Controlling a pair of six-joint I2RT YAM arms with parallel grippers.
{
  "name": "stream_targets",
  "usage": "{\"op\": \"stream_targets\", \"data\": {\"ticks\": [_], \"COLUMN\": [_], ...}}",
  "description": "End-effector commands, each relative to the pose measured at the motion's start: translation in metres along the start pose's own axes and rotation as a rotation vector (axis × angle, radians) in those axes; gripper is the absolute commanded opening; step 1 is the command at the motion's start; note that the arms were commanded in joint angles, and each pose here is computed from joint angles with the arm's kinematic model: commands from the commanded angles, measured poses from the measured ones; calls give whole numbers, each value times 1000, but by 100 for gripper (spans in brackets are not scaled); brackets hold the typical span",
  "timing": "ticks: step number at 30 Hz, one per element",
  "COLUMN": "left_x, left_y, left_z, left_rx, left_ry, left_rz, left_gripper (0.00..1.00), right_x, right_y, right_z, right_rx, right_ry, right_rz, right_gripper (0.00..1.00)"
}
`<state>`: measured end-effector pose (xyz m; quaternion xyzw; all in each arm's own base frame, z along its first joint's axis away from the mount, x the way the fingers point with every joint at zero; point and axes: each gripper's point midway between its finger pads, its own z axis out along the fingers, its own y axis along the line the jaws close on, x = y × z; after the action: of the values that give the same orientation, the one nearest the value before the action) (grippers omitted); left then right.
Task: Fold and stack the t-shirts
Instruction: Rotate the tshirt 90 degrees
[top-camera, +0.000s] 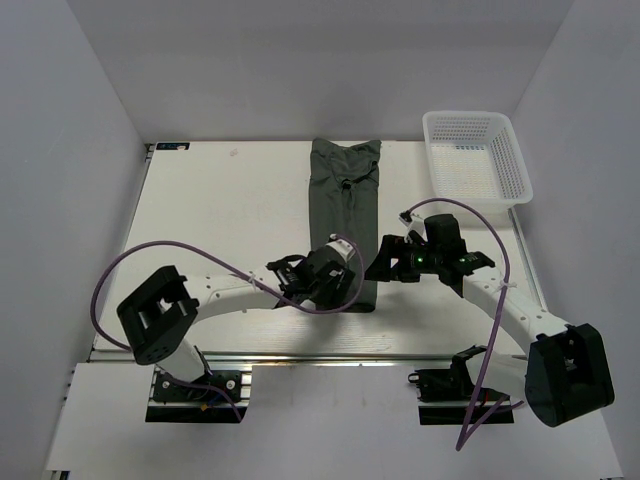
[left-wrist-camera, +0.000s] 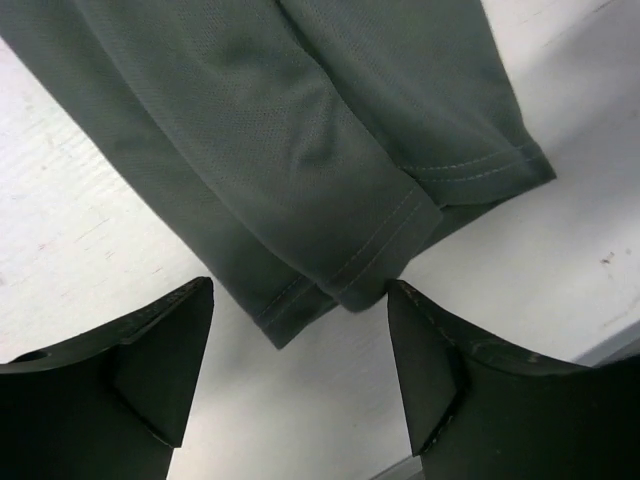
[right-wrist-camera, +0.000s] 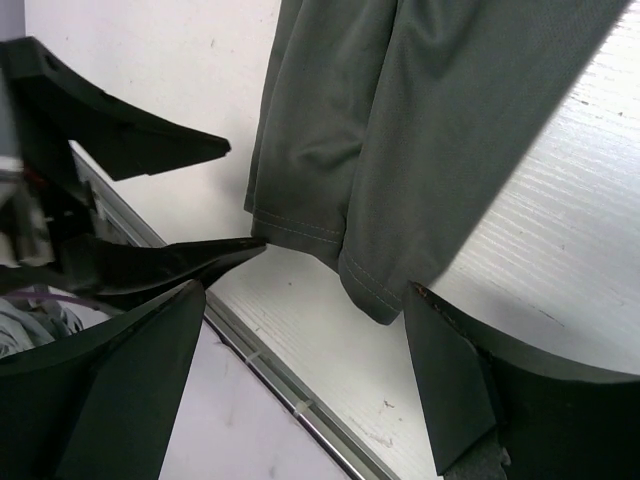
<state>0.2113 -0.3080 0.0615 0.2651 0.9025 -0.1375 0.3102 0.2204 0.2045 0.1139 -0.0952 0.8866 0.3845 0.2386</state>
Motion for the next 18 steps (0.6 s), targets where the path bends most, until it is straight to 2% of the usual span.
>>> {"op": "stream_targets", "data": {"ticks": [1,2,5,18], "left_x": [-3,-3,4,13], "left_y": [-4,-4,-8,-25], "left_z": [10,10,14,16], "left_rx": [6,6,12,63], "left_ry": [-14,-14,18,20], "left_rz": [4,4,26,76], "left_gripper": [80,76,75,78], "right_x": [-5,-5,-4,1], "right_y": [-3,-3,-6,-11], "right_z": [2,2,6,9], "right_rx": [14,16,22,28], "right_ry": [-23,-25,-13,5], "right_rz": [34,34,46,59], "right_gripper": [85,85,85,86]}}
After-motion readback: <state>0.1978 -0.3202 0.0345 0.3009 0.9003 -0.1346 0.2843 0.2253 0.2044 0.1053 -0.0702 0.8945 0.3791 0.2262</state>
